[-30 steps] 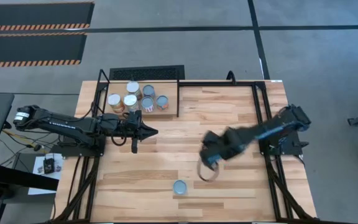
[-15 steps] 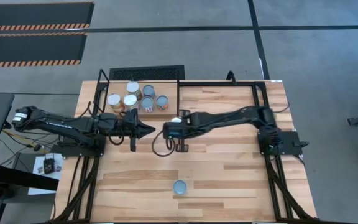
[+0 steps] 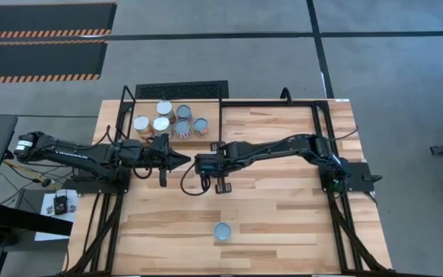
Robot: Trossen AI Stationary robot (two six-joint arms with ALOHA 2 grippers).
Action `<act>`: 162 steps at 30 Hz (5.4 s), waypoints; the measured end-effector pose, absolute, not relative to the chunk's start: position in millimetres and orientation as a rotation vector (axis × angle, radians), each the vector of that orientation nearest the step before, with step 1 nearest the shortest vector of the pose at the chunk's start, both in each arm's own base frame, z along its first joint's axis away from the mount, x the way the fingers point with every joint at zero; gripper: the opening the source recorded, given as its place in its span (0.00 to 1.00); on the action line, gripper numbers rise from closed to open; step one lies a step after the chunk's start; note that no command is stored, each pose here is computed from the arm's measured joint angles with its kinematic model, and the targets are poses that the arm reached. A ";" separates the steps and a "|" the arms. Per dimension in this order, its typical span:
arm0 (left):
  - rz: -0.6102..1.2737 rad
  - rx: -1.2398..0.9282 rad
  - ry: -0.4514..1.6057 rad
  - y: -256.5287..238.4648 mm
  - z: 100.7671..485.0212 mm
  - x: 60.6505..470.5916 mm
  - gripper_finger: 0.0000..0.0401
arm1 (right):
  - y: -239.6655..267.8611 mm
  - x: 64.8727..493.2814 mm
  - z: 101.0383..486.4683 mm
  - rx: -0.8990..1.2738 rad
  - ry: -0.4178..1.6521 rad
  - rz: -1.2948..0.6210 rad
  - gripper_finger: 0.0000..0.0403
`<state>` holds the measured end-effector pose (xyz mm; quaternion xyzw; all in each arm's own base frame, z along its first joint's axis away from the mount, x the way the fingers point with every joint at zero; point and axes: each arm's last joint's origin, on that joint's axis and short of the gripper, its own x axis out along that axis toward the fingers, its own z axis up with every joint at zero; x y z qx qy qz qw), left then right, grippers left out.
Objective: Pick and place cans onto a shelf
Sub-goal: Put the large canned corn on the shelf
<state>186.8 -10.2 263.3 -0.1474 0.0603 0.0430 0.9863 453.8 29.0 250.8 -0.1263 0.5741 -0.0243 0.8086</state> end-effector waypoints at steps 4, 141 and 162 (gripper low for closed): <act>0.087 -0.297 0.113 -10.1 264.4 186.2 0.00 | 29.2 454.1 251.1 -0.267 1.224 -0.048 0.05; -0.042 0.303 1.099 -11.3 221.0 317.6 0.01 | -17.9 178.6 276.9 0.109 0.639 -0.346 0.03; 0.489 -0.074 1.104 50.9 375.7 290.3 0.00 | -17.9 178.7 277.0 0.083 0.643 -0.337 0.03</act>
